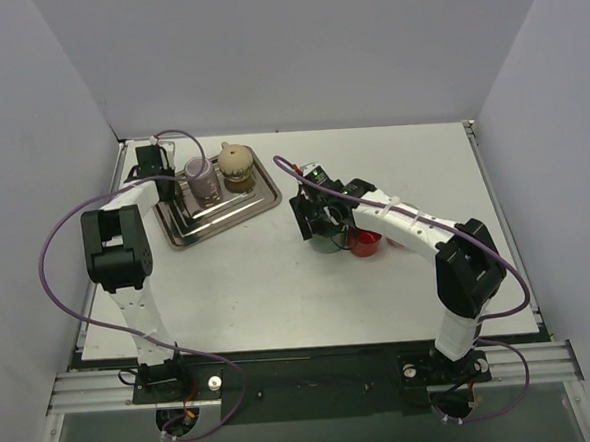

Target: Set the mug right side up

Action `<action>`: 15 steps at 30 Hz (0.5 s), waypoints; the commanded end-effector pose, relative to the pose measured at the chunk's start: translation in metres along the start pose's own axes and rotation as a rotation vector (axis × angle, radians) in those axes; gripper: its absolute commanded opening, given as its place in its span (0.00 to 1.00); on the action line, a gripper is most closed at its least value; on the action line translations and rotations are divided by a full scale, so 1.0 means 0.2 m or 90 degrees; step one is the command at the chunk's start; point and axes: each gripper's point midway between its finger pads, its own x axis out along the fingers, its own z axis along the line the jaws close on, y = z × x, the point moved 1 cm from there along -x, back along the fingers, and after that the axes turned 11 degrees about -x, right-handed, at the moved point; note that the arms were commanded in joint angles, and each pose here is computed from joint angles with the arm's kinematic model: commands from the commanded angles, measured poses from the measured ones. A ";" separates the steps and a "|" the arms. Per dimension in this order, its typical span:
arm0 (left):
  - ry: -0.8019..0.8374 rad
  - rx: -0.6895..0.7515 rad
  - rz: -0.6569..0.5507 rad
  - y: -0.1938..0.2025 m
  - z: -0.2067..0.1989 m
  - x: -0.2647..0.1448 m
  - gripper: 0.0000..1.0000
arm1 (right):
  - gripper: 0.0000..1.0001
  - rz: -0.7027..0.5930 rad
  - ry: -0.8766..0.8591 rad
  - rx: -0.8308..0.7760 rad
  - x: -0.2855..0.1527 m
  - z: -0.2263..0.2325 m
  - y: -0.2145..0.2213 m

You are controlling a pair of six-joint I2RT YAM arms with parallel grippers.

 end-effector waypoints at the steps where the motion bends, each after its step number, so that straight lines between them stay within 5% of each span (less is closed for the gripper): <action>1: 0.009 -0.009 -0.047 -0.14 -0.01 -0.01 0.00 | 0.59 -0.025 0.019 -0.004 -0.10 -0.04 -0.02; 10: 0.134 -0.097 -0.113 -0.33 0.05 -0.42 0.00 | 0.59 -0.092 0.029 -0.016 -0.30 -0.06 -0.08; 15: 0.270 -0.129 -0.126 -0.37 -0.10 -0.74 0.00 | 0.60 -0.239 -0.034 0.000 -0.51 0.07 -0.26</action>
